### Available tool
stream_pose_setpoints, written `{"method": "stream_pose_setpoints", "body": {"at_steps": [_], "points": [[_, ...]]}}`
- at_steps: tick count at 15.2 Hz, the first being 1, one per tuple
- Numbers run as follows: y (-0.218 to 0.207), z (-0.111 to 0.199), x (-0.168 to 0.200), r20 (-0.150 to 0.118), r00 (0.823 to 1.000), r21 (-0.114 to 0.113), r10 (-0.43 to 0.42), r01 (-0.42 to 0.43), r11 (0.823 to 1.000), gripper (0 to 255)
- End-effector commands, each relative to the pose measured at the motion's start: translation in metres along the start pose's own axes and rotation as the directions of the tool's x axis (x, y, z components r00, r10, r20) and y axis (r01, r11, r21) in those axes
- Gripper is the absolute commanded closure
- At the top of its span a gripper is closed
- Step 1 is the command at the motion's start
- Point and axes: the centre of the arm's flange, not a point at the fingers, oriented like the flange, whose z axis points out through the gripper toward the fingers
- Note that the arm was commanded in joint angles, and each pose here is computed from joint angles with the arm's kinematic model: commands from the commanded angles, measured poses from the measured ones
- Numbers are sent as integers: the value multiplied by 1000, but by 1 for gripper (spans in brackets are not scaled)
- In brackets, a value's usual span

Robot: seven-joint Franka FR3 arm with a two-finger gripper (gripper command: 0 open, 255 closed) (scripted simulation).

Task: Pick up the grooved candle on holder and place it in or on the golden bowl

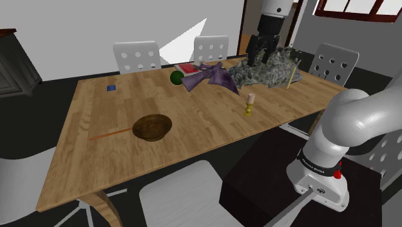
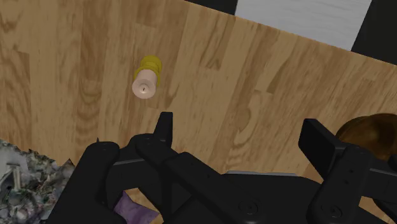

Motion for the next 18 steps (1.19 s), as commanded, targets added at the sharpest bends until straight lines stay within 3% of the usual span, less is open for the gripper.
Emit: {"method": "stream_pose_setpoints", "body": {"at_steps": [1, 17, 18], "points": [[0, 0, 0, 0, 1000, 0, 0, 0, 1000, 0], [78, 189, -13, -130, 990, -149, -55, 35, 988, 0], [78, 189, -13, -130, 990, -150, -55, 35, 988, 0]]}}
